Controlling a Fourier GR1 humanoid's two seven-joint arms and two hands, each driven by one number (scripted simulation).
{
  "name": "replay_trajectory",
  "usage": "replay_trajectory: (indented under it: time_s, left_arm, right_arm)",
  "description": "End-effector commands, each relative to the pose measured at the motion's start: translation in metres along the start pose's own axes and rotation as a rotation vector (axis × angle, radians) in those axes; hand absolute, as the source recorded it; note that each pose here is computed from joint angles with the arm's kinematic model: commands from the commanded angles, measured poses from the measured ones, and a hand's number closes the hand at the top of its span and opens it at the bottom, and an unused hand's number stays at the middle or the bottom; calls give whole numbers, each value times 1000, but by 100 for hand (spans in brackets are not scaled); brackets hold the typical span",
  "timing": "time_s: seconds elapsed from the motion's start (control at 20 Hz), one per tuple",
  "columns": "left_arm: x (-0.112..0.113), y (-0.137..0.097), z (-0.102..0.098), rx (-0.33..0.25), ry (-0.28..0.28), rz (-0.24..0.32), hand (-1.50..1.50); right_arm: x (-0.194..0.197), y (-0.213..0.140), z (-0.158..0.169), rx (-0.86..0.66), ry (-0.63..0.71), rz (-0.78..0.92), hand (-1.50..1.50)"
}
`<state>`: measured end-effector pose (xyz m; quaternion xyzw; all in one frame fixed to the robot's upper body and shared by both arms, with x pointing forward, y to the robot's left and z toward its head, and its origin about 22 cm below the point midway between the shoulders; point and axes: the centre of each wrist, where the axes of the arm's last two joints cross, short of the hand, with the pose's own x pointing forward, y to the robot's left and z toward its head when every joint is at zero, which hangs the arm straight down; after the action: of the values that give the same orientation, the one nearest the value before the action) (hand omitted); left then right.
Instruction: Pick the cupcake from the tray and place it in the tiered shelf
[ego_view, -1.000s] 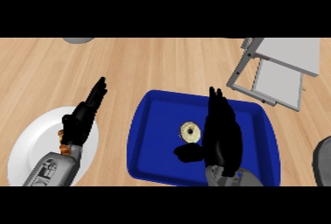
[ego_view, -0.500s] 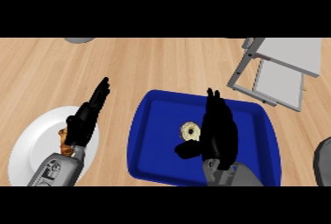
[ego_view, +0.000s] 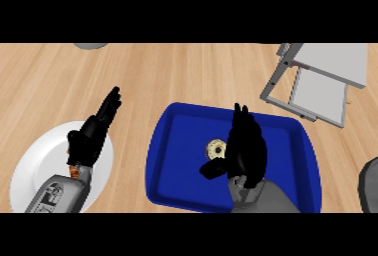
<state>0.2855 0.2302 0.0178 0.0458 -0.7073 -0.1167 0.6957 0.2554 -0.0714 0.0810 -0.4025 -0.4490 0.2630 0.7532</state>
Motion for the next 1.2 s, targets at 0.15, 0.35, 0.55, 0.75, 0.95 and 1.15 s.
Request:
replay_trajectory:
  time_s: [0.15, 0.35, 0.55, 0.75, 0.95, 1.15]
  left_arm:
    - [-11, -3, 7, 1, 2, -4, 0]
    - [-14, -21, 4, 2, 15, 15, 0]
    - [-3, -15, 5, -6, -2, 0, 0]
    - [-9, -9, -3, -5, 9, -10, 0]
    - [10, -18, -2, -6, 5, -4, 0]
    - [-9, -8, 0, -2, 6, 7, 0]
  right_arm:
    - [-2, 9, -10, -10, 218, -13, -150]
    - [4, 18, 0, 4, 236, -15, -150]
    - [-1, 23, -13, 15, 253, -5, -150]
    - [-1, 28, -13, 7, 244, -7, -150]
    - [-19, 35, -13, 40, 240, -21, -150]
    - [-12, 40, -7, 53, 237, -13, -150]
